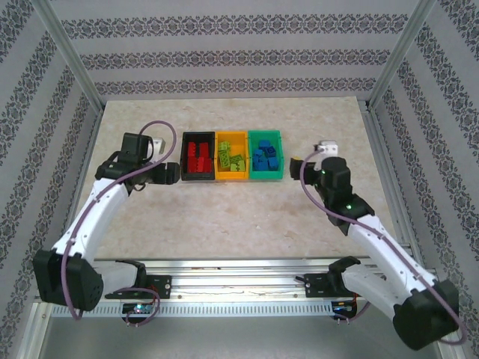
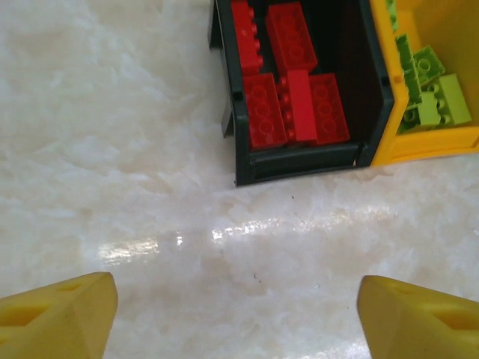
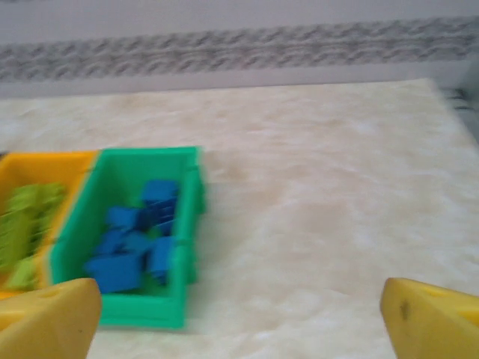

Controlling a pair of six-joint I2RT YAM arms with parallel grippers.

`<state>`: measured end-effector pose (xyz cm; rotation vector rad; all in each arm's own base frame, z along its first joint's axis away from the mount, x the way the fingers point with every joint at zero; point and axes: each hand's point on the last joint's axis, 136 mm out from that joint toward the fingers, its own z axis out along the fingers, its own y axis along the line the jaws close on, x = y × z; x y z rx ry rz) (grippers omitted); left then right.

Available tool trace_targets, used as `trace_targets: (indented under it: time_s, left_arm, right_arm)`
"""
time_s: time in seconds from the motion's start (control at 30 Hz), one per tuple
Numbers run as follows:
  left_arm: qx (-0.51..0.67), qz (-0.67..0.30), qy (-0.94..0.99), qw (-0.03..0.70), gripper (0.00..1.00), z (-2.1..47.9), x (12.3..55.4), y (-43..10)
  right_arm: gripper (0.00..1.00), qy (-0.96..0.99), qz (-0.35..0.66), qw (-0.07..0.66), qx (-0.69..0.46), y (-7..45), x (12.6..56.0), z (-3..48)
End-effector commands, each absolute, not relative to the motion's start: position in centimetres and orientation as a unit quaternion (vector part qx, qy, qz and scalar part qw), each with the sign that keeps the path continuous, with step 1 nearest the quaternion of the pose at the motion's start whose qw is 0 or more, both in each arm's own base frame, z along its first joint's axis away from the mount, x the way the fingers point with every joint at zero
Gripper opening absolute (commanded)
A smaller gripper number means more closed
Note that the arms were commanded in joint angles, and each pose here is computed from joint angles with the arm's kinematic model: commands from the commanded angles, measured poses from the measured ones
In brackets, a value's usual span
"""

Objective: Sort the legos into containers by color
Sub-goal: Reset both arms

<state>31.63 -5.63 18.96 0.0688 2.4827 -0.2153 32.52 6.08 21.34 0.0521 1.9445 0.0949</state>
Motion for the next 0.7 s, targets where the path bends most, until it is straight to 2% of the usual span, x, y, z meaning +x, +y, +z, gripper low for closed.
trace_targets:
  time_s: [0.0, 0.07, 0.17, 0.27, 0.47, 0.67]
  left_arm:
    - [0.026, -0.058, 0.927, 0.37, 0.93, 20.6, 32.1, -5.0]
    - [0.015, -0.044, 0.92, 0.39, 1.0, 21.0, 32.1, -4.3]
    - [-0.02, -0.025, 0.912, 0.409, 1.0, 21.4, 32.1, -3.2]
    - [-0.037, -0.037, 0.9, 0.433, 1.0, 22.0, 32.3, -3.2]
    - [-0.068, -0.007, 0.874, 0.481, 1.0, 21.7, 33.0, -1.6]
    - [-0.082, 0.015, 0.813, 0.576, 1.0, 17.0, 33.4, -0.3]
  right_arm:
    - [0.98, 0.786, -0.031, 0.61, 0.095, 1.0, 32.5, 20.9]
    - [0.98, 0.761, -0.059, 0.635, 0.119, -1.4, 32.4, 20.1]
    - [0.98, 0.738, -0.092, 0.646, 0.17, -4.4, 31.5, 18.0]
    - [0.98, 0.746, -0.102, 0.634, 0.174, -5.5, 31.9, 16.8]
    - [0.98, 0.77, -0.119, 0.61, 0.146, -5.5, 33.8, 14.5]
    - [0.98, 0.775, -0.09, 0.616, 0.106, -4.0, 35.4, 13.5]
